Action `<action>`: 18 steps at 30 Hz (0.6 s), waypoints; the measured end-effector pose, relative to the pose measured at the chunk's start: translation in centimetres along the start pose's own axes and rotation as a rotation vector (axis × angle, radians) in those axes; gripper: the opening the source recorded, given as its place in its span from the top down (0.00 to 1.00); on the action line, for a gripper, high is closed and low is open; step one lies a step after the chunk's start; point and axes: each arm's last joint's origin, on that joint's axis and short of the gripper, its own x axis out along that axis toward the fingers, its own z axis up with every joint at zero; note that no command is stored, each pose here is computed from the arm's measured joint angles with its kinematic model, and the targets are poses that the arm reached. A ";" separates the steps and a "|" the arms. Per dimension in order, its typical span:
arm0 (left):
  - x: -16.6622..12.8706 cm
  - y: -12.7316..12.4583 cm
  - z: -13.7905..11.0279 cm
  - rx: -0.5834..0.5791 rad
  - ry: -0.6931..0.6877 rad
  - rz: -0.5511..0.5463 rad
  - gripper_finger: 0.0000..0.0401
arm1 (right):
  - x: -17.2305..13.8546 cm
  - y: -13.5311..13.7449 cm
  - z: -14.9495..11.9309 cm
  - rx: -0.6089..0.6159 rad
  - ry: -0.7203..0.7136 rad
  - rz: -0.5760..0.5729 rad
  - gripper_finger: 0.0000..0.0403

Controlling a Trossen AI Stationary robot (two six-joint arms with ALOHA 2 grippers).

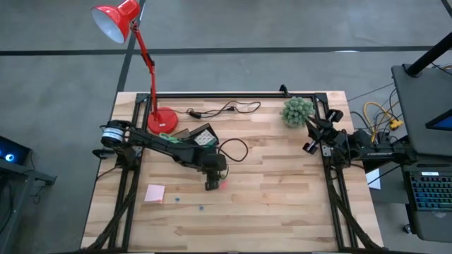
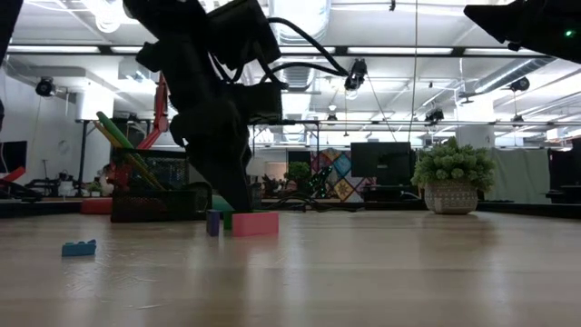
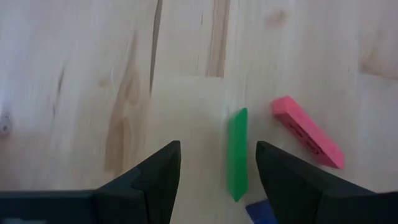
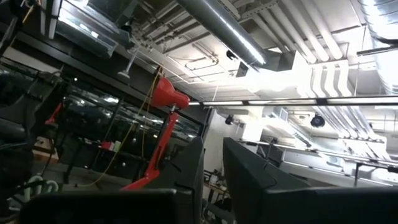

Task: Pick and place office supplies into organizer
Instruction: Put the green eraser into the desk organizer

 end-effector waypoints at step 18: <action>1.3 0.0 -0.2 0.001 0.024 0.012 0.51 | 0.0 0.0 0.0 -0.006 -0.001 0.001 0.87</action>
